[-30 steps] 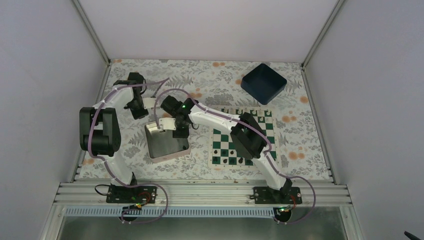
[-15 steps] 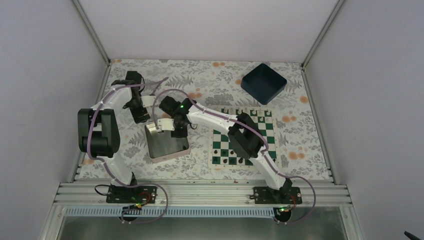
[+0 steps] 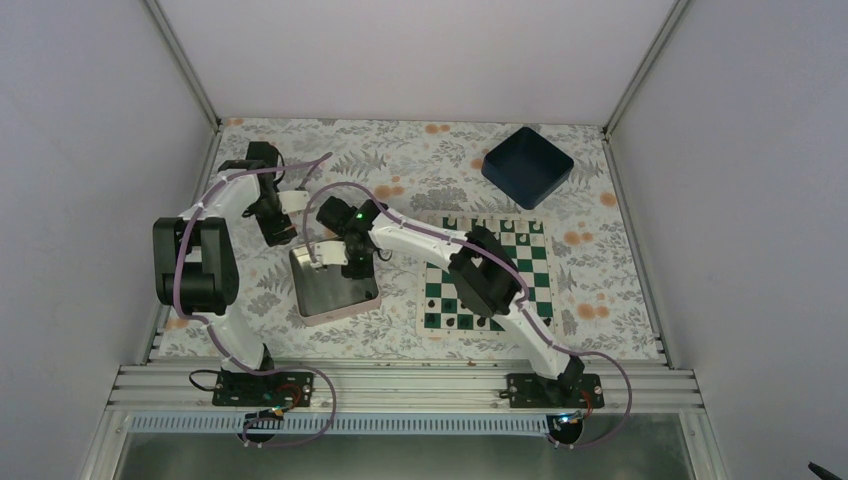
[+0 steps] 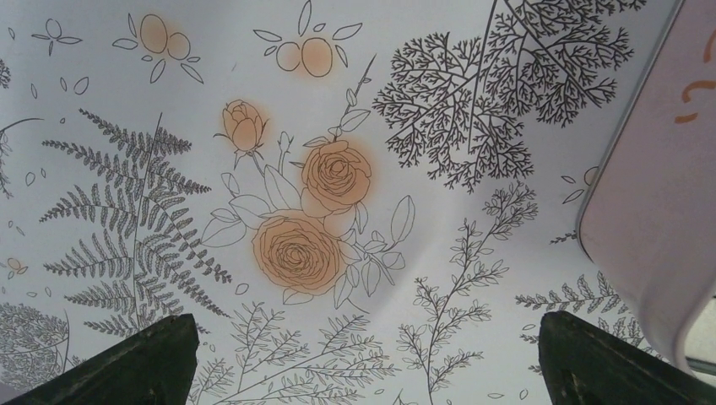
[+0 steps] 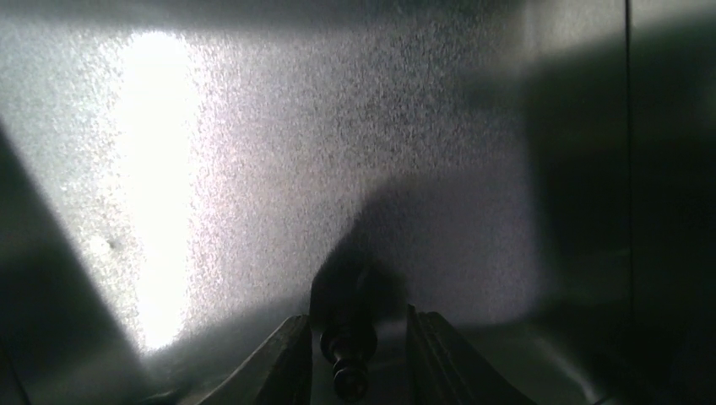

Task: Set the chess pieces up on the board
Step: Pick up the chess piece from the storage box.

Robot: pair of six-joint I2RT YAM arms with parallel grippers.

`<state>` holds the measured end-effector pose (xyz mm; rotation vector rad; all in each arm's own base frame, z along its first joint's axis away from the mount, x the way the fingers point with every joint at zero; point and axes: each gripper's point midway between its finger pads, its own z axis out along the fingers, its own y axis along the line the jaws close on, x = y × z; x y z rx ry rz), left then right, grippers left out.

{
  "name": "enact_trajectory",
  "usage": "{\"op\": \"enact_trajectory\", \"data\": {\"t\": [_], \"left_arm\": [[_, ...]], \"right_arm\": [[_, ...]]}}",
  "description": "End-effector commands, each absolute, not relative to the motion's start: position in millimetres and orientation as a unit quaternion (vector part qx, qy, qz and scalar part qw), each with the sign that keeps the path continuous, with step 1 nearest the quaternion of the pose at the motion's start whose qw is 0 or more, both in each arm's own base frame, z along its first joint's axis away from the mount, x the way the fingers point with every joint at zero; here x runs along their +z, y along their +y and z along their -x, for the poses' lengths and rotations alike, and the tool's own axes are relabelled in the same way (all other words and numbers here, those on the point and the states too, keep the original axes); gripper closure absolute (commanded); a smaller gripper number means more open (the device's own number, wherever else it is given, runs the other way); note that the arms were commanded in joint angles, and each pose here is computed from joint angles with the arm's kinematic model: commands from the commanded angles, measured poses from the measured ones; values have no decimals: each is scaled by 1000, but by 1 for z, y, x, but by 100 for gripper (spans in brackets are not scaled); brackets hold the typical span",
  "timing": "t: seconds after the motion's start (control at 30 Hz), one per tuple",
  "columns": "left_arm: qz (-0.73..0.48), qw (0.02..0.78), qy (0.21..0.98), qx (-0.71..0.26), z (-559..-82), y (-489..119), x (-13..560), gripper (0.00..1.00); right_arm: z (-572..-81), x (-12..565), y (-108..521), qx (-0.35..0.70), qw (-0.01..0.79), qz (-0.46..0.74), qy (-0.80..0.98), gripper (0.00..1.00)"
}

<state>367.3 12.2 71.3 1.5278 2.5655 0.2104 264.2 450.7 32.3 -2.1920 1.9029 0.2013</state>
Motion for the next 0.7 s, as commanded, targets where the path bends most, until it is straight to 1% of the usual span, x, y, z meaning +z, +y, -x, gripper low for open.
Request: {"op": "enact_trajectory", "data": {"t": [0.0,0.2,0.43,0.67], "left_arm": [[-512,93,851,69,-371,12,80,0],[-511,94,852,66,-370,12,80,0],[-509,99,853,63,-373,10,85,0],[-506,100,854,68,-374,12,89,0]], "right_arm": [[-259,33,460,81,114,753,643,71],[-257,37,459,81,110,752,644,85],[-255,60,454,81,119,748,647,95],[-254,112,448,92,153,736,653,96]]}}
